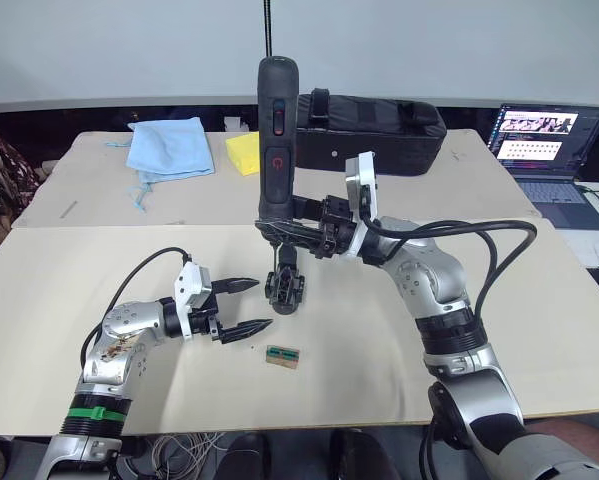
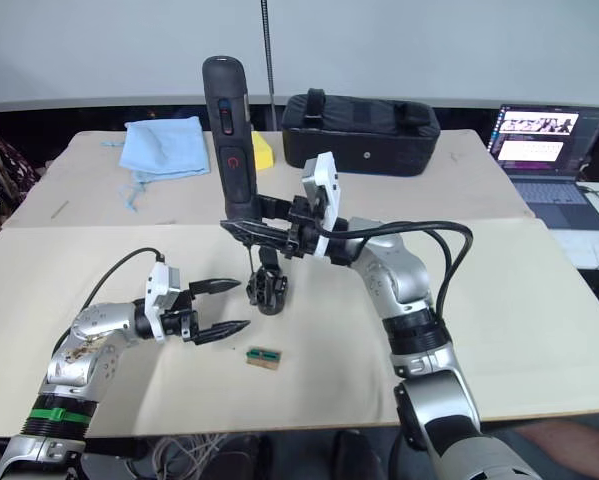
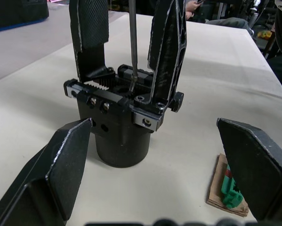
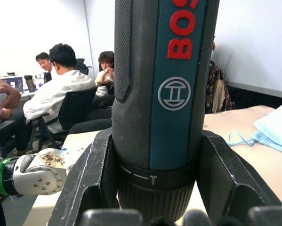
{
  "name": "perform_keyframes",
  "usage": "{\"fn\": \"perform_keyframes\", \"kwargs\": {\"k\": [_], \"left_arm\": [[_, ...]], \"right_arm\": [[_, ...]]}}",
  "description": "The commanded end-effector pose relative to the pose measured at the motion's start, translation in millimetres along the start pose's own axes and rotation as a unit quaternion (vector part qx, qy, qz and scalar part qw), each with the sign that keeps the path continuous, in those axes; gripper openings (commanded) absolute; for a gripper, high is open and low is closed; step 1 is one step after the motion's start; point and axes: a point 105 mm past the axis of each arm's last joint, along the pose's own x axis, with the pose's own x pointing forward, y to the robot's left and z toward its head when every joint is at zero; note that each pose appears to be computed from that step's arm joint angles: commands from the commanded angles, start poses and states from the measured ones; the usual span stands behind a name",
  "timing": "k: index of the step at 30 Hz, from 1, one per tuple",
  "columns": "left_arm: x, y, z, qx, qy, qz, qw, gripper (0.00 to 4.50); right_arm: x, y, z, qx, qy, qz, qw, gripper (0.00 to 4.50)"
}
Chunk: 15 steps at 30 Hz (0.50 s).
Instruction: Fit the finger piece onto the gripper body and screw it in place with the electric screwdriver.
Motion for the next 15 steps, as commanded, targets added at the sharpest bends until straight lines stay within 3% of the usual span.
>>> {"fn": "perform_keyframes", "kwargs": {"k": [1,15], "left_arm": [[0.7,-1.4,1.0,0.009,-0.002,-0.003,1.0,4.5],[1.1,-1.3,-0.9,0.009,0.001,-0.003,1.0,4.5]], "right_arm": [[3.7,5.0,27.3,-0.03,-0.037,0.016,0.999,1.92],[4.2,4.4,25.3,-0.014,-0.038,0.013,0.999,1.92]]}}
